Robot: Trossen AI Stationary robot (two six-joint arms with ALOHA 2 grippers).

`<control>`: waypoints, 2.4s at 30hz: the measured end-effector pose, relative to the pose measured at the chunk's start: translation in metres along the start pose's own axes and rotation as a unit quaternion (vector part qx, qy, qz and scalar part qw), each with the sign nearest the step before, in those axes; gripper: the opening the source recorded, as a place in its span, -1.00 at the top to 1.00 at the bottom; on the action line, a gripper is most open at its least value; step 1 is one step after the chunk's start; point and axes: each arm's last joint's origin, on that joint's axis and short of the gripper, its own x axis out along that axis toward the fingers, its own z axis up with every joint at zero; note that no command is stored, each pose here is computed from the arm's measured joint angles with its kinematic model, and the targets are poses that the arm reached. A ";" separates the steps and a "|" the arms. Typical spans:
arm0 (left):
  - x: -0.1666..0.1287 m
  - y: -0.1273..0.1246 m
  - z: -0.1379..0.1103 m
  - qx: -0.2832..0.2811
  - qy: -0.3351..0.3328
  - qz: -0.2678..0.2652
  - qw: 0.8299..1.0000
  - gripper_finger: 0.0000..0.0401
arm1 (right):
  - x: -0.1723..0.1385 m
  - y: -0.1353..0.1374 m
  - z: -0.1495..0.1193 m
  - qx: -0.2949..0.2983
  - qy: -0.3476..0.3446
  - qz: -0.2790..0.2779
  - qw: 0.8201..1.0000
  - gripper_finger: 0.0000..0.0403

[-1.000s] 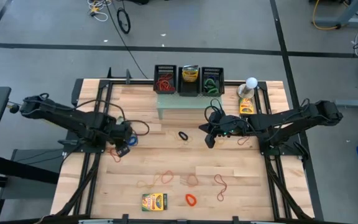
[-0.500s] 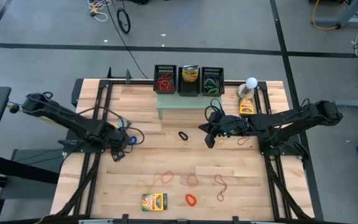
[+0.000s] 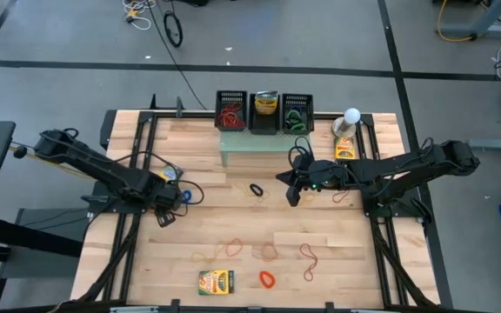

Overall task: Pick & Place Office Desk Supplies
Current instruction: Put the red rubber band into the left black bin on the shelf, then put the yellow rubber band into the left black bin on the shelf

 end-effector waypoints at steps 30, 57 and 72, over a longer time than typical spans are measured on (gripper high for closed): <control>-0.252 0.002 0.078 -0.056 -0.407 -0.089 0.907 0.98 | 0.000 0.000 0.000 -0.003 -0.002 0.001 1.000 0.96; -0.223 0.135 0.262 -0.092 -0.387 0.032 0.917 0.93 | 0.000 0.000 0.002 -0.005 -0.015 -0.006 1.000 0.96; -0.257 0.135 0.254 -0.082 -0.382 -0.028 0.920 0.16 | 0.000 0.000 0.002 0.003 -0.014 -0.006 1.000 0.96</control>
